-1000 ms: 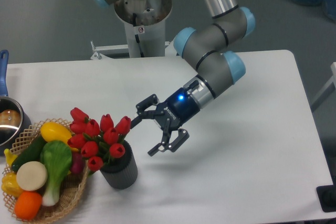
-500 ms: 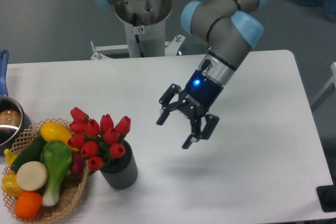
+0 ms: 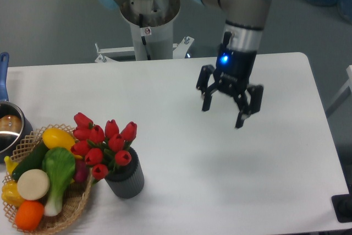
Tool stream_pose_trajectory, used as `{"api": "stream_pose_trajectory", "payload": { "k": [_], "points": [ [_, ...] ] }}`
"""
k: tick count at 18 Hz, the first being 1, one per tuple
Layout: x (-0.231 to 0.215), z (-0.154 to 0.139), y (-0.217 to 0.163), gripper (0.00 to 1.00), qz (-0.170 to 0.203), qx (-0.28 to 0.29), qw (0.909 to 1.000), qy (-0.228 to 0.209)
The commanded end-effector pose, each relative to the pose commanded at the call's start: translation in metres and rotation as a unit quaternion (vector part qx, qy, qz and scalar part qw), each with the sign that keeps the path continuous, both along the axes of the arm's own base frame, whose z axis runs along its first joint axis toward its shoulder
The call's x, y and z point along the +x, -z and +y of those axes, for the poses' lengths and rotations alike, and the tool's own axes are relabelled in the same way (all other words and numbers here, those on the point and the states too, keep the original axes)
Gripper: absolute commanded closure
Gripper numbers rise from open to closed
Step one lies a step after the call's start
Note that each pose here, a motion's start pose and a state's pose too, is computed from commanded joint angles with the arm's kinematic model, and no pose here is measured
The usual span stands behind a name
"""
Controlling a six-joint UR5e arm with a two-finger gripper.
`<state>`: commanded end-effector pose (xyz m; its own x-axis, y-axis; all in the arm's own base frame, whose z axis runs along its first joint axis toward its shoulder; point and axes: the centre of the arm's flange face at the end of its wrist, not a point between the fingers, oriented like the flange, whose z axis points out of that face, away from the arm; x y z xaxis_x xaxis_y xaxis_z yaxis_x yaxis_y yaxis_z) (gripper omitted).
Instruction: Insert the flowers into the vase
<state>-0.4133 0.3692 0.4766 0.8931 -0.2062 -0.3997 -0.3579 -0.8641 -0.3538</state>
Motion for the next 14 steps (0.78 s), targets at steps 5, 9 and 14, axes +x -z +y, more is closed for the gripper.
{"api": "stream_pose_trajectory", "payload": {
  "k": [5, 9, 14],
  "points": [
    [0.012, -0.022, -0.012, 0.00, 0.026, -0.084, 0.9960, 0.014],
    [0.015, -0.031, -0.015, 0.00, 0.019, -0.094, 0.9952, 0.016],
    [0.015, -0.032, -0.016, 0.00, 0.019, -0.094, 0.9952, 0.015]
  ]
}}
